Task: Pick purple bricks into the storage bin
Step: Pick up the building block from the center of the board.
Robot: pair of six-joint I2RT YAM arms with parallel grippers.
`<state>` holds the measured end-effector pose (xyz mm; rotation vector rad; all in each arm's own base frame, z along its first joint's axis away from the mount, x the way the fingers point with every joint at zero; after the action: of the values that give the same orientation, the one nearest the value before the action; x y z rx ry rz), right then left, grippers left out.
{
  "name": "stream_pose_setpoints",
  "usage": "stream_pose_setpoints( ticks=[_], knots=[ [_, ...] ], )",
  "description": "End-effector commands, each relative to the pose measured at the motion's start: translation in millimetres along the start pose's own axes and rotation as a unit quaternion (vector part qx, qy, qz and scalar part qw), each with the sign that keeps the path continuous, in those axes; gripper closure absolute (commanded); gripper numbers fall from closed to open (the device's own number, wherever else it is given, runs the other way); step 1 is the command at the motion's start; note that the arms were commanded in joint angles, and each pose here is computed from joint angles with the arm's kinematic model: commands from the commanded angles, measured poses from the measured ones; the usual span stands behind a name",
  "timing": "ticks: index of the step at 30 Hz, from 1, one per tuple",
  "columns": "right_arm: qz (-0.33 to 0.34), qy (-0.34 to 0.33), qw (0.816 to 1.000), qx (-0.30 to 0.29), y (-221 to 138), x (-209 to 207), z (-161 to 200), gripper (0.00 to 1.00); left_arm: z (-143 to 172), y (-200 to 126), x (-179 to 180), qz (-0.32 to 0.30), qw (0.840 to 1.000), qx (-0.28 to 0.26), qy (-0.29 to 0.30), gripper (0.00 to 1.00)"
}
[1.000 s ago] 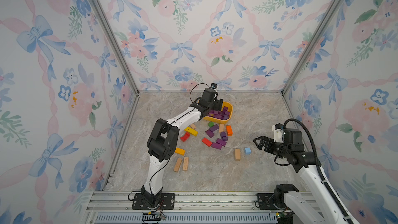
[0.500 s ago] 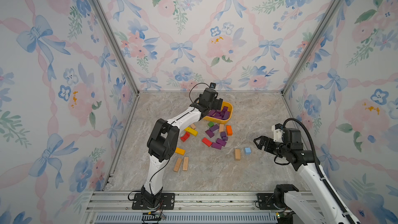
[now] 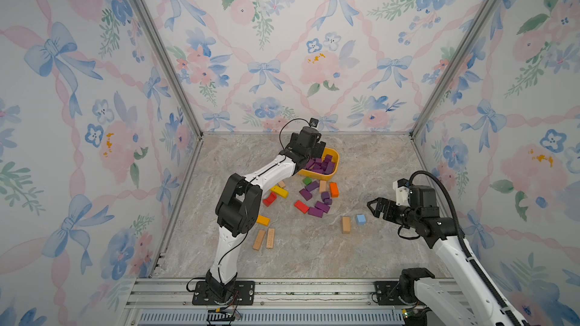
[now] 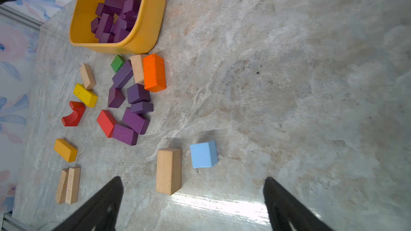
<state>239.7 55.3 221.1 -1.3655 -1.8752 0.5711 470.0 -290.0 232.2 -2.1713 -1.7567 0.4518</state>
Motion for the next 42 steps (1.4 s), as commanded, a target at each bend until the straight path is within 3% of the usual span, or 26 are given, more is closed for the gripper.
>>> stream_pose_setpoints(
  ticks=[1, 11, 17, 29, 37, 42],
  knots=[
    [0.001, -0.04, 0.999, -0.02, 0, 15, -17, 0.03, -6, -12, 0, -0.022, 1.0, -0.015, 0.005, 0.02],
    [-0.001, -0.107, 0.994, 0.004, 20, 62, -19, 0.03, -6, -44, 27, -0.083, 0.994, -0.03, -0.063, 0.02],
    [-0.032, -0.137, 0.99, 0.015, 36, 94, -17, 0.03, 3, -96, 47, -0.072, 0.989, -0.036, -0.121, 0.02],
    [-0.049, -0.185, 0.978, 0.077, 91, 152, 5, 0.01, 83, -171, 65, -0.041, 0.995, 0.005, -0.09, 0.02],
    [-0.012, -0.171, 0.98, 0.104, 129, 157, 20, 0.23, 144, -201, 78, -0.031, 0.994, 0.019, -0.1, 0.02],
    [0.036, -0.171, 0.978, 0.113, 147, 150, 26, 0.29, 174, -216, 94, -0.025, 0.993, 0.004, -0.118, 0.02]
  ],
)
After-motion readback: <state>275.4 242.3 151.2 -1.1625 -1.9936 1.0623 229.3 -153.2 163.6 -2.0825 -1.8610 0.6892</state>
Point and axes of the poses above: each gripper's point midway between its finger pads, its own y axis out along the fingers, its own x axis along the line the jaws close on, z = x × y, the point moved 7 cm from there along -y, back along the fingers, and after that the axes turned 12 degrees about -y, right-handed, at the moved point
